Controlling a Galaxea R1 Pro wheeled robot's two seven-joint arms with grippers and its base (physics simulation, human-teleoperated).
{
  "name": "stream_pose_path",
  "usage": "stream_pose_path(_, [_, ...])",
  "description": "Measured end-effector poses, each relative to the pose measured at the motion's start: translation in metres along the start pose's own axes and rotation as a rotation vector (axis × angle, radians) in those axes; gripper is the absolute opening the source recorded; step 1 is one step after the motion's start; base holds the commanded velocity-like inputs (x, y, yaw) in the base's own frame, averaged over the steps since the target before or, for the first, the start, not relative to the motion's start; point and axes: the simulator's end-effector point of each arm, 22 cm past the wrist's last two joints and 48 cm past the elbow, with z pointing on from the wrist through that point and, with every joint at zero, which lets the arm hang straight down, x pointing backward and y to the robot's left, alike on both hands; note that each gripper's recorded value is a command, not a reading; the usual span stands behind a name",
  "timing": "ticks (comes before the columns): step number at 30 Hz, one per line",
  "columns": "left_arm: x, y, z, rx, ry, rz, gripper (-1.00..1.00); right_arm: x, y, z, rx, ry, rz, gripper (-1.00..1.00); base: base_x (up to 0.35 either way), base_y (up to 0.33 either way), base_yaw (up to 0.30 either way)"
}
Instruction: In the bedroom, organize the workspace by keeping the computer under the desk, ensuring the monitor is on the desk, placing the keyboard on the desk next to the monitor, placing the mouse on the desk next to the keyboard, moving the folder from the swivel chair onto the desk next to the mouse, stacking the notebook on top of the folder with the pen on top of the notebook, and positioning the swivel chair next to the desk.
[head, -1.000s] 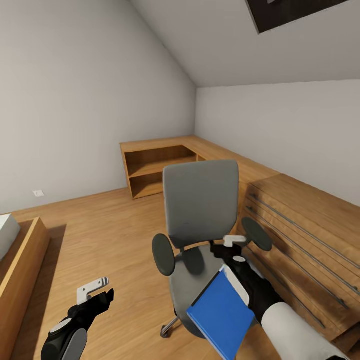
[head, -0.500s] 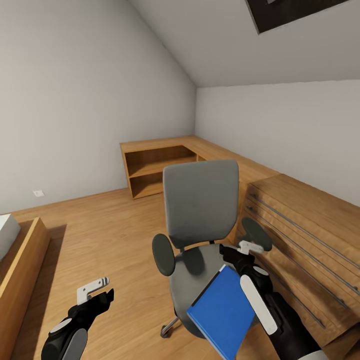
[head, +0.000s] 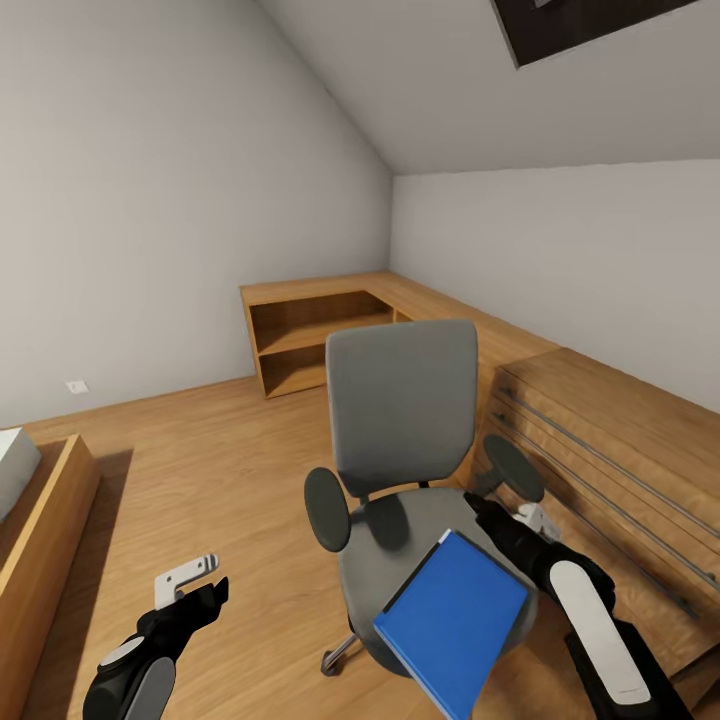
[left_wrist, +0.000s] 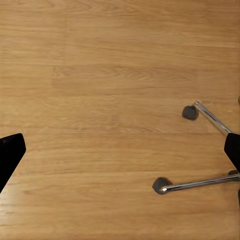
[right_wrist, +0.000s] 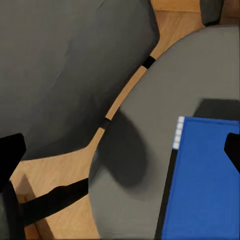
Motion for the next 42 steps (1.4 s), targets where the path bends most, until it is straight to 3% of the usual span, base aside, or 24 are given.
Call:
stream_pose_path(7, [0.000, 0.000, 0.000, 0.000, 0.000, 0.000, 1.00, 0.001, 0.000, -0.002, -0.015, 0.014, 0.044, 1.00, -0.102, 0.052, 0.000])
stream_pose_path(14, [0.000, 0.000, 0.000, 0.001, 0.000, -0.001, 1.00, -0.007, -0.008, -0.002, -0.004, 0.001, 0.065, 1.00, -0.277, 0.193, -0.233])
stream_pose_path(30, [-0.001, 0.000, 0.000, 0.001, 0.000, -0.002, 1.00, -0.011, -0.011, -0.003, 0.000, -0.004, 0.077, 1.00, -0.267, 0.181, -0.285])
stream_pose_path(42, [-0.003, 0.006, 0.001, -0.013, -0.003, -0.016, 1.00, -0.012, -0.021, -0.001, 0.020, -0.003, 0.093, 1.00, -0.037, 0.020, -0.265])
